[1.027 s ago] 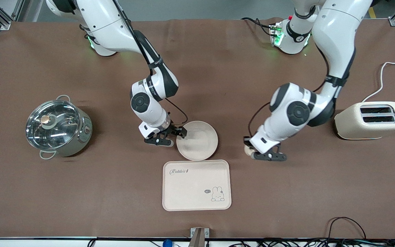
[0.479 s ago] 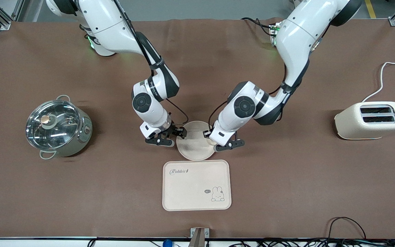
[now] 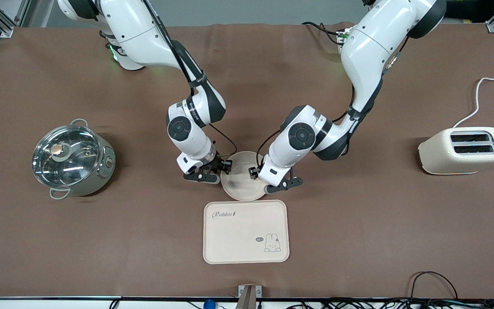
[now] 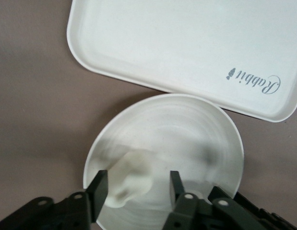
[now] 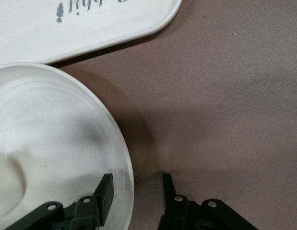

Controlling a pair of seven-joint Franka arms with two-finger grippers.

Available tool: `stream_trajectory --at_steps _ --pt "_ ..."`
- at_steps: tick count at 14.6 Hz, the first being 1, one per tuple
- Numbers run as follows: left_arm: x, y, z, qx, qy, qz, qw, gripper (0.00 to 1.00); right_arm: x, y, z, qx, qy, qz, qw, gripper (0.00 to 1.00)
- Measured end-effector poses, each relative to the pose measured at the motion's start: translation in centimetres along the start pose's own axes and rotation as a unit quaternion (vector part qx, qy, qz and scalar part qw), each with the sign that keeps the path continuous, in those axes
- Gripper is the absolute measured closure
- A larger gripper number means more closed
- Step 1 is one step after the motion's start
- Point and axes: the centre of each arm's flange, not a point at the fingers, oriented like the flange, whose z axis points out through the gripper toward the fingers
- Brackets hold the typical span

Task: Place bun in plate and plate on tray
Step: 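Lower the bun onto the plate and open the left gripper, then withdraw the left gripper while the right gripper grips the plate rim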

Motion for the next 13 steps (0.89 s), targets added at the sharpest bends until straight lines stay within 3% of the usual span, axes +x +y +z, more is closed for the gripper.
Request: stream_trajectory --at_steps 1,3,5,8,10,13 --pt "0.0 -0.1 -0.1 0.020 0.008 0.022 1.000 0.24 0.0 0.0 0.1 0.000 0.000 0.000 1.000 0.56" --pt "0.7 -0.7 -1.6 0.070 0.018 0.080 0.994 0.04 0.0 0.0 0.1 0.001 0.001 0.000 1.000 0.80" --pt "3.7 -3.0 -6.2 0.106 0.014 0.145 0.984 0.00 0.3 -0.4 -0.4 0.005 0.006 -0.001 1.000 0.93" --pt "10.3 -10.4 -15.9 0.137 0.011 0.201 0.970 0.00 0.5 -0.5 -0.5 0.006 0.008 -0.001 1.000 0.93" --pt "13.6 -15.7 -22.1 0.146 0.023 0.201 0.968 0.00 0.5 -0.5 -0.5 0.007 0.008 0.000 1.000 0.93" --pt "13.8 -19.4 -29.5 0.146 0.022 0.170 0.974 0.00 0.9 -0.8 -1.1 0.014 0.011 0.014 1.000 0.93"
